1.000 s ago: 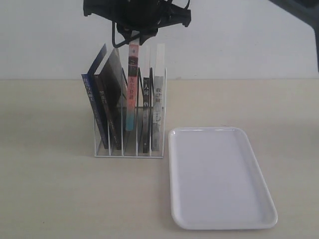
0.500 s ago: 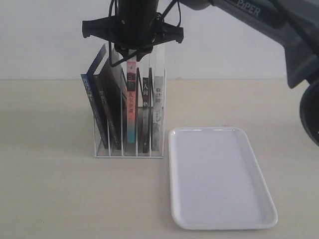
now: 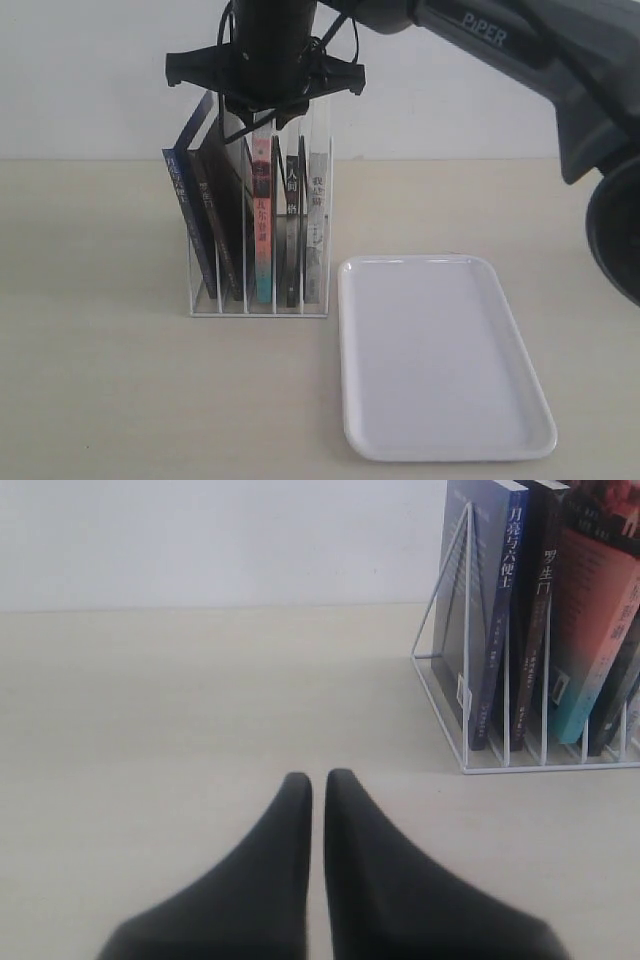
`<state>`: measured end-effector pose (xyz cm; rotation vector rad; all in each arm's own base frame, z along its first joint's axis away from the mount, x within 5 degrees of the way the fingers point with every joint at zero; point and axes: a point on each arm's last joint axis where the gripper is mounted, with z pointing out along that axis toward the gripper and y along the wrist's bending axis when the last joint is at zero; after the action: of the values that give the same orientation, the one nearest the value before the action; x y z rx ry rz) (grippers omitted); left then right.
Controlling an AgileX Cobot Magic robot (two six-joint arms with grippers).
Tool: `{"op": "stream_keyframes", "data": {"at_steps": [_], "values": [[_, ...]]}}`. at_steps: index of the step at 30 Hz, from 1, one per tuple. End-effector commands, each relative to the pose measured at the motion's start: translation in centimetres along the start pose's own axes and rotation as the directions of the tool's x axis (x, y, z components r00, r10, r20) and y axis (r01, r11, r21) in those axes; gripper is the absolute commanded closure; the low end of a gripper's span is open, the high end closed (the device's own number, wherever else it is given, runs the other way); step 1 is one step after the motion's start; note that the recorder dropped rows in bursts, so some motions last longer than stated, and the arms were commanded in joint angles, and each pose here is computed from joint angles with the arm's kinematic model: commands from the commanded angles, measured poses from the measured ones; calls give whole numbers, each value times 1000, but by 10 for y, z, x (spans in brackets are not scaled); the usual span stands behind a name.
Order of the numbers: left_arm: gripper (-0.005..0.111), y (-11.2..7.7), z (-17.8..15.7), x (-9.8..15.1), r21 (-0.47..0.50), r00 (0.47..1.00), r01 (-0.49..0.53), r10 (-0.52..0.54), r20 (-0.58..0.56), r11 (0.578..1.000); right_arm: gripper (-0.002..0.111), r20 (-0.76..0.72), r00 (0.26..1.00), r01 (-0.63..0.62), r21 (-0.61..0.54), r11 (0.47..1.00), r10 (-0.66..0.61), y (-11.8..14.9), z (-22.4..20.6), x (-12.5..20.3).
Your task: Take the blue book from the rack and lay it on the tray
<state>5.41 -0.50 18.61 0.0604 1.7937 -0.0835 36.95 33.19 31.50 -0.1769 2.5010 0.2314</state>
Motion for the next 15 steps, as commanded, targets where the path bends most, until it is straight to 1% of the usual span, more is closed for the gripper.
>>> {"op": "stream_keyframes", "data": {"at_steps": [1, 9, 15], "values": [[103, 0, 0, 1, -2, 1000, 7, -7, 1, 1000, 54, 49, 998, 25, -13, 1000, -25, 0, -9, -6], [103, 0, 0, 1, -2, 1000, 7, -7, 1, 1000, 53, 51, 998, 29, -13, 1000, -28, 0, -12, -7], [103, 0, 0, 1, -2, 1000, 7, -7, 1, 1000, 53, 74, 997, 35, -25, 999, -33, -2, -29, -12]]}}
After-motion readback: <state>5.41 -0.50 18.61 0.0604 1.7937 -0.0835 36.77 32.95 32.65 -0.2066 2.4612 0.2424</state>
